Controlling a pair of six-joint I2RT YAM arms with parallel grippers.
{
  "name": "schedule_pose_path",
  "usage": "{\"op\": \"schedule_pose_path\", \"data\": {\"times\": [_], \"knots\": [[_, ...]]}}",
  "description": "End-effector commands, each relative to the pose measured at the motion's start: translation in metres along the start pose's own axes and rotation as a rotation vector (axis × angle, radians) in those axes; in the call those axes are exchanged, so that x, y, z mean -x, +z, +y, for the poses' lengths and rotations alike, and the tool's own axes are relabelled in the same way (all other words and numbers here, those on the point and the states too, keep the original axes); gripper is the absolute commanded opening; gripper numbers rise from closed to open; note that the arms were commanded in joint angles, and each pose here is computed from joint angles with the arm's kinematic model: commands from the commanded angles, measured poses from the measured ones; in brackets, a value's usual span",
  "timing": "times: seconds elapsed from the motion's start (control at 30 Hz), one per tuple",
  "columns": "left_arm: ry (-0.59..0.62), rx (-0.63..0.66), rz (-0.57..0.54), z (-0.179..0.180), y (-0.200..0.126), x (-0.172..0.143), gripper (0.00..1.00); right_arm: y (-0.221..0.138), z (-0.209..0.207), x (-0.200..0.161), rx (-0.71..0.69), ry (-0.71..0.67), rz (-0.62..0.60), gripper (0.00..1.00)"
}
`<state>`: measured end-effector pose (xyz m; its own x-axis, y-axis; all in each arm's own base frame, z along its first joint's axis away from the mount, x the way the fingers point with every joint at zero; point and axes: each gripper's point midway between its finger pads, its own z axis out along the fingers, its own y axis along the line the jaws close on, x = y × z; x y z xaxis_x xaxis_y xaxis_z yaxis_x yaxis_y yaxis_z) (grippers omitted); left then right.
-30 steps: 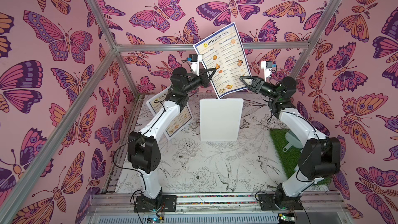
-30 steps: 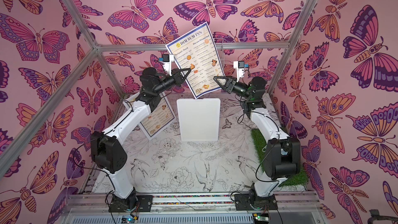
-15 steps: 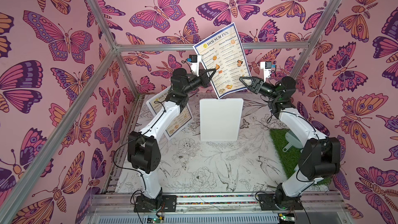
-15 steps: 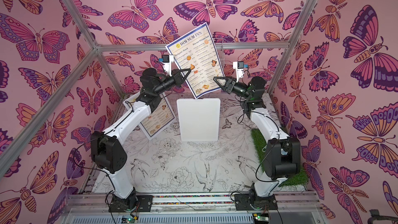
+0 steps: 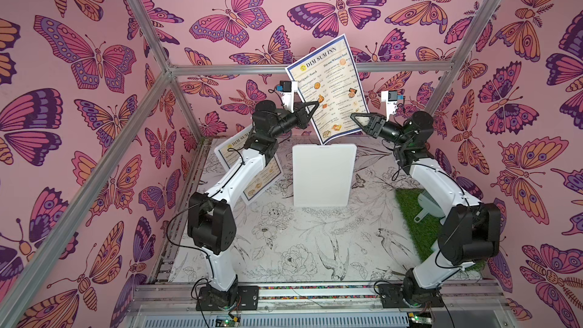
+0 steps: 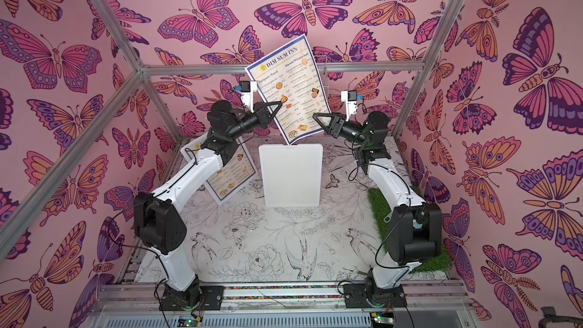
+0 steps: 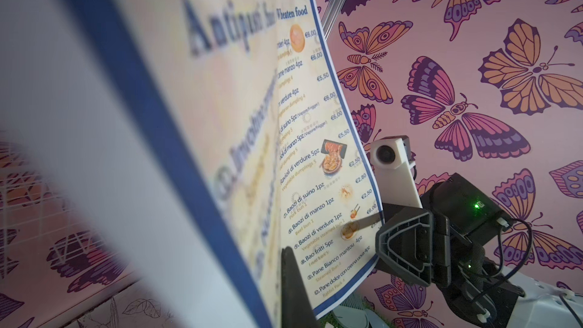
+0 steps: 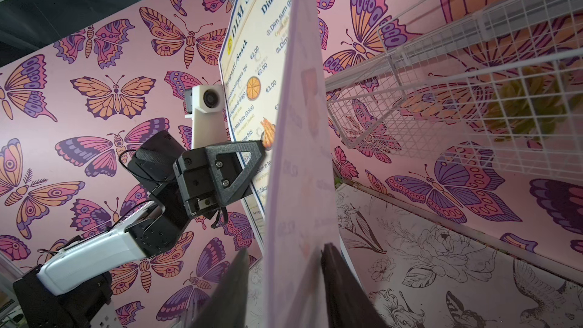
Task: Insert the menus into the narrow rack
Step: Insert the menu into the narrow rack.
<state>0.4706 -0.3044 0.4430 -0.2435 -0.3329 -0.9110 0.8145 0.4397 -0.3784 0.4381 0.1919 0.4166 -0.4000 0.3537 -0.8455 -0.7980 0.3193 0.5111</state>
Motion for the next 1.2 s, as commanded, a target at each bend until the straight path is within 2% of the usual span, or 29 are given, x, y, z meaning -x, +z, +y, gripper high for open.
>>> {"op": "schedule_pose_path", "data": {"times": [0.0, 1.17], "knots": [[0.022, -0.019, -0.046, -0.017, -0.007, 0.018, 0.02, -0.002, 0.022, 0.016, 0.02, -0.074, -0.026, 0.41], [0.034, 0.038, -0.052, -0.016, -0.025, 0.015, 0.02, 0.007, 0.025, 0.009, 0.057, -0.047, -0.005, 0.43]]}}
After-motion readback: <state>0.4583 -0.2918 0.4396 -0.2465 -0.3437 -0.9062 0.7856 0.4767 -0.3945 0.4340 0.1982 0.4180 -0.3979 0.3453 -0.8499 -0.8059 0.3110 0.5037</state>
